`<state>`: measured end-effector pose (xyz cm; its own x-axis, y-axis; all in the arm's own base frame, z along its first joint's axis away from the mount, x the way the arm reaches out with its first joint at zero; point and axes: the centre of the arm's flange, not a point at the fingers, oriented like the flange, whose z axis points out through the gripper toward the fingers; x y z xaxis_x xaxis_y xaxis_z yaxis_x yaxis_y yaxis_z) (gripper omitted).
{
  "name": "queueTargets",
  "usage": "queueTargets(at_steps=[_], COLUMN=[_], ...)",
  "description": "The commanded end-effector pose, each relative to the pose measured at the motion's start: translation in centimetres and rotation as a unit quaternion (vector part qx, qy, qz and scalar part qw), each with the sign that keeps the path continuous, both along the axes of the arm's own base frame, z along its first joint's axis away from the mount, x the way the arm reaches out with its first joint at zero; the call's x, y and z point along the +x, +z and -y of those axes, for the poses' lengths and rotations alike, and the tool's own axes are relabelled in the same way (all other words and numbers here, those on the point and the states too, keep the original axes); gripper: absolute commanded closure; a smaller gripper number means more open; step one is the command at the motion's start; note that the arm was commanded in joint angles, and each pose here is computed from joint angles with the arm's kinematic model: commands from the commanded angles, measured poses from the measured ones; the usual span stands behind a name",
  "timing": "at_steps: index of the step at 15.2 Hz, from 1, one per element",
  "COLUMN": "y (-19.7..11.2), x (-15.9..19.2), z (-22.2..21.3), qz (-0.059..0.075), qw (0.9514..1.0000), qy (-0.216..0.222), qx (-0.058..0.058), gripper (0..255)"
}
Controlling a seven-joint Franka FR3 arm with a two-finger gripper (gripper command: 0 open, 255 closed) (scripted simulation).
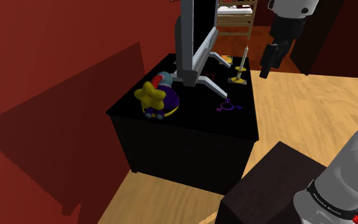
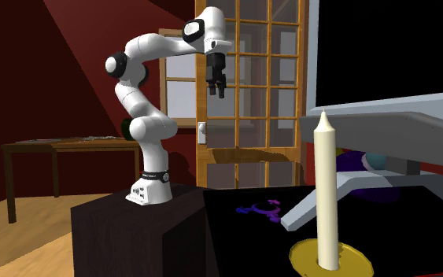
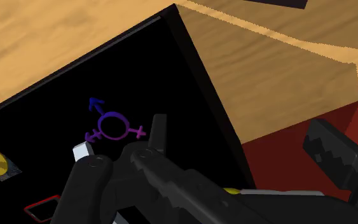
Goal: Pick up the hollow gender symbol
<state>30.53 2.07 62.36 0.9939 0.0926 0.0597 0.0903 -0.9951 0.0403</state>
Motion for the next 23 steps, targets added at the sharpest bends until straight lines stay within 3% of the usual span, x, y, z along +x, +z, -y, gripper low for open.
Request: queueTargets(at_steps=[1,12,23], y=[0.0,-10.0,-20.9], x=[0.0,10.1,19.3], z=[0.0,6.0,11.8], qz=[0.000,-0.054,-0.109], qw=[1.0000,0.9982,0.9927], qy=[0.000,0.024,0.047], qx=[0.000,-0.011,-0.023], gripper=[0,0,0])
